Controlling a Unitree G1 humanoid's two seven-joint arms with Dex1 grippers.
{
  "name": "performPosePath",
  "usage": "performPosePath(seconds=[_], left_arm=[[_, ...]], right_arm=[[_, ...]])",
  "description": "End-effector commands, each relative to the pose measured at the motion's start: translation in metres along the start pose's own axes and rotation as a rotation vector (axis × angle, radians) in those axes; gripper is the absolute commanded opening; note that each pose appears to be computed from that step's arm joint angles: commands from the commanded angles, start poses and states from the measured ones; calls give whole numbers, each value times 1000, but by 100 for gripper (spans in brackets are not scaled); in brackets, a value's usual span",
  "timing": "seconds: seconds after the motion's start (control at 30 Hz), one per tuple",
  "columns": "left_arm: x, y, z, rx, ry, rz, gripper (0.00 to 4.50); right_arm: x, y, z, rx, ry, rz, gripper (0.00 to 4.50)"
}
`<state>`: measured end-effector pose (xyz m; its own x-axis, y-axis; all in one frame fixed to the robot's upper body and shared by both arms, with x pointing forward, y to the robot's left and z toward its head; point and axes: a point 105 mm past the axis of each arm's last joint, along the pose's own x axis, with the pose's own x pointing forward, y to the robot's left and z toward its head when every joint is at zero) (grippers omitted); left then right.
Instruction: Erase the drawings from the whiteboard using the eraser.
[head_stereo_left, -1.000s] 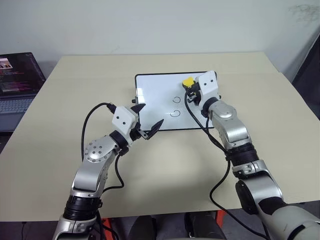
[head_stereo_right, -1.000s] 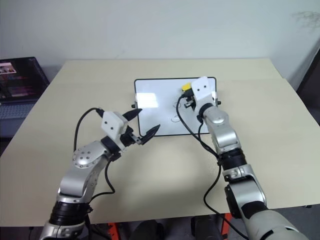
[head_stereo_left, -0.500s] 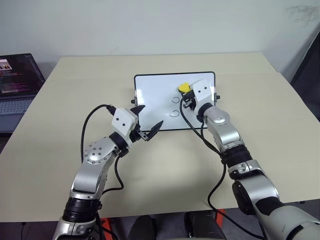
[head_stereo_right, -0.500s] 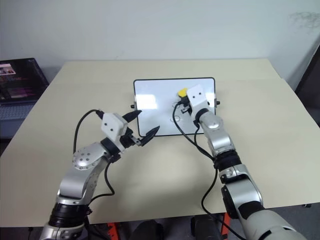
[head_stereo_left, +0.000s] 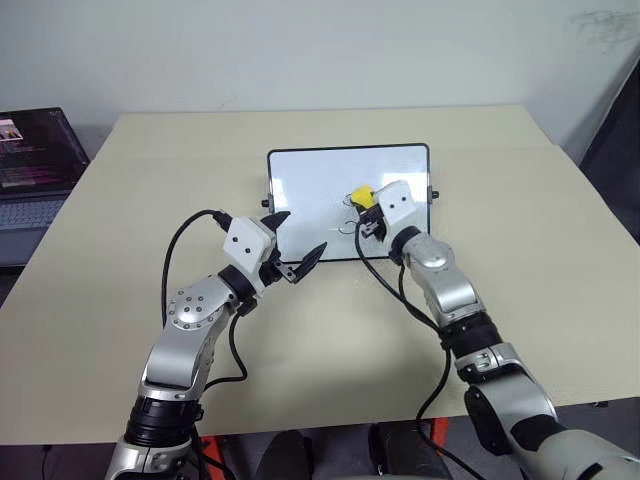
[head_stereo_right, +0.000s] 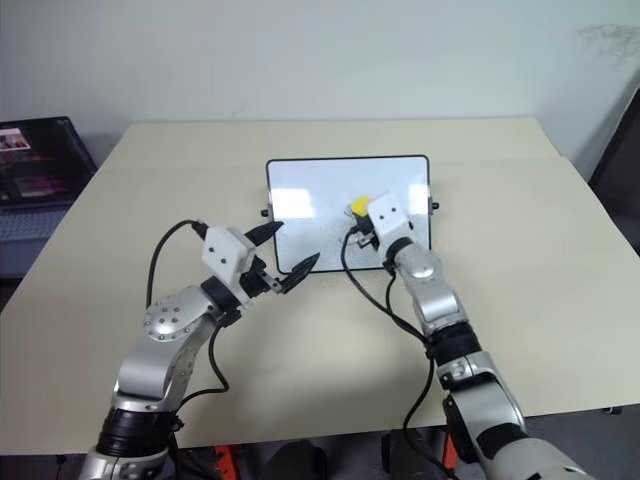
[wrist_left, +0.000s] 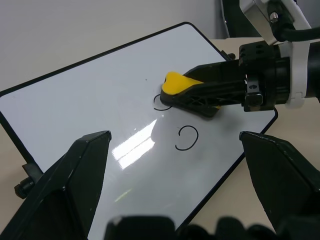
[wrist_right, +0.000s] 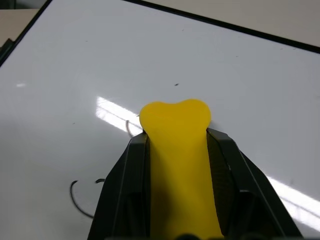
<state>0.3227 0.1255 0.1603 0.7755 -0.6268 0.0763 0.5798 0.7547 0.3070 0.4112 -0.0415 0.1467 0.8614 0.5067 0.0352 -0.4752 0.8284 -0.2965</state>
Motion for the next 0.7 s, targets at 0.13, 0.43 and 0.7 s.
performPosePath(seconds=[0.13, 0.43, 0.7], left_arm=[[-2, -2, 14, 38, -40, -2, 450], [-3, 1, 13, 40, -36, 9, 450], [-1, 0, 12, 35, -38, 10, 450]], right_arm=[[4, 17, 3, 4, 3, 39, 124], [0, 22, 8, 9, -13, 66, 124], [-14, -16, 38, -12, -73, 3, 124]])
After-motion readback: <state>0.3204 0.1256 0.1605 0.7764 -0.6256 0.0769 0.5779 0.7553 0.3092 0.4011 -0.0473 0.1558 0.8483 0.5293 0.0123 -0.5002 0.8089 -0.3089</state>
